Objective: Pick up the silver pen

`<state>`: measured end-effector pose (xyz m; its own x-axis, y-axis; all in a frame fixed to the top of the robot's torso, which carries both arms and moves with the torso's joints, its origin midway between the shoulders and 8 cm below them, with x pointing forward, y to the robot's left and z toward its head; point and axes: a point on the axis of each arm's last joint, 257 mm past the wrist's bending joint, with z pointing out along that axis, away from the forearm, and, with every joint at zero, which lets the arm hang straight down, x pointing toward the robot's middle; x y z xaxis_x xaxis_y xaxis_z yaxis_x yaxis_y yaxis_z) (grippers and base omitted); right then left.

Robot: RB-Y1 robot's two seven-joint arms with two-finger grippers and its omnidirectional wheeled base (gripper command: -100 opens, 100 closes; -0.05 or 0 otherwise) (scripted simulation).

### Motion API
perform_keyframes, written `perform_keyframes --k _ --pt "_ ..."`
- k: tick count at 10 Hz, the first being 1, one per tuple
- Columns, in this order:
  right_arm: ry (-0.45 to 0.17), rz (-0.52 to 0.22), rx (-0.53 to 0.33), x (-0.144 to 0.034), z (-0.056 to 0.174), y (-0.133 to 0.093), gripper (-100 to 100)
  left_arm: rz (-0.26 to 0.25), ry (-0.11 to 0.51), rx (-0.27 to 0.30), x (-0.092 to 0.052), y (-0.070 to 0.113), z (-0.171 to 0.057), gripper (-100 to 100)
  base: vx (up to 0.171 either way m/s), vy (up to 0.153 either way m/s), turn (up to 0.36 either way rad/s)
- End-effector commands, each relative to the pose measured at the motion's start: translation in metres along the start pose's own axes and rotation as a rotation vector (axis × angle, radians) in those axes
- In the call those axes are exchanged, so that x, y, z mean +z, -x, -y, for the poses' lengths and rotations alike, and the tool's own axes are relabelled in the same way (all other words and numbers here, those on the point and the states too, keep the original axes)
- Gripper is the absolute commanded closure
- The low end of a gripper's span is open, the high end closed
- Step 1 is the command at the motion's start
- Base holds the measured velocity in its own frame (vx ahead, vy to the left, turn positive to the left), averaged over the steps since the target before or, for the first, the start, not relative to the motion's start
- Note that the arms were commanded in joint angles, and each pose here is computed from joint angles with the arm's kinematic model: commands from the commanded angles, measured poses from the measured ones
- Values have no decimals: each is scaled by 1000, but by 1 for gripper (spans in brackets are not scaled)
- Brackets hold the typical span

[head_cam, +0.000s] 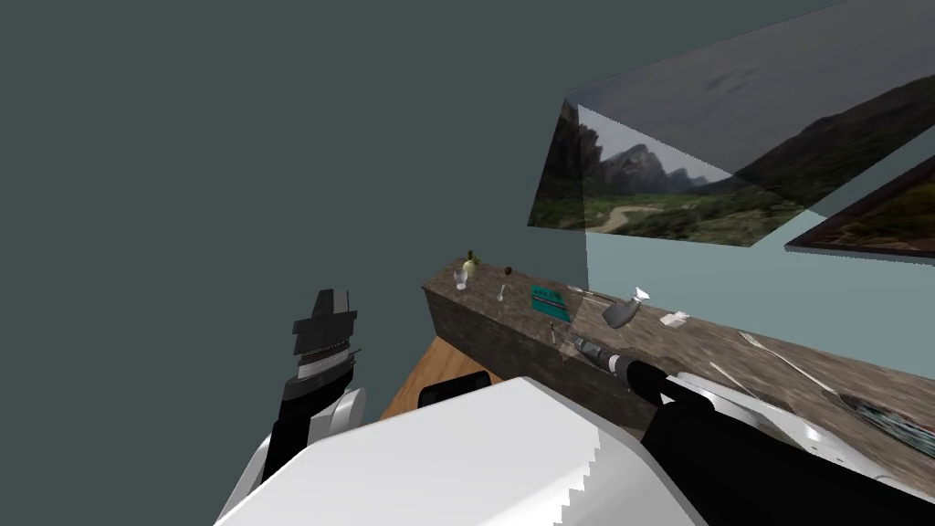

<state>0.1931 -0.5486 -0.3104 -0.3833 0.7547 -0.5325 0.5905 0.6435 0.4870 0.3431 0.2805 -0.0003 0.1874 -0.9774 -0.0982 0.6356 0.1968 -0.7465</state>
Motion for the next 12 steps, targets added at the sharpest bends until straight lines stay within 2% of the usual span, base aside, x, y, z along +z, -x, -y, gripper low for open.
perform_keyframes --k 1,5,6,8,9,11,12 --pt "-43 -18 -27 -4 15 0 -100 0 0 0 0 0 0 0 107 97 41" --pt "-244 -85 -126 -31 84 4 -100 0 0 0 0 0 0 0 111 83 142" --pt "-244 -85 -126 -31 84 4 -100 0 0 0 0 0 0 0 93 68 39" --pt "-318 -113 -163 -43 109 6 -100 0 0 0 0 0 0 0 67 58 100" --pt "-318 -113 -163 -43 109 6 -100 0 0 0 0 0 0 0 50 39 33" --pt "-383 -139 -196 -55 130 7 -100 0 0 0 0 0 0 0 52 34 96" --pt "-360 -131 -185 -51 123 5 -100 0 0 0 0 0 0 0 31 22 28"
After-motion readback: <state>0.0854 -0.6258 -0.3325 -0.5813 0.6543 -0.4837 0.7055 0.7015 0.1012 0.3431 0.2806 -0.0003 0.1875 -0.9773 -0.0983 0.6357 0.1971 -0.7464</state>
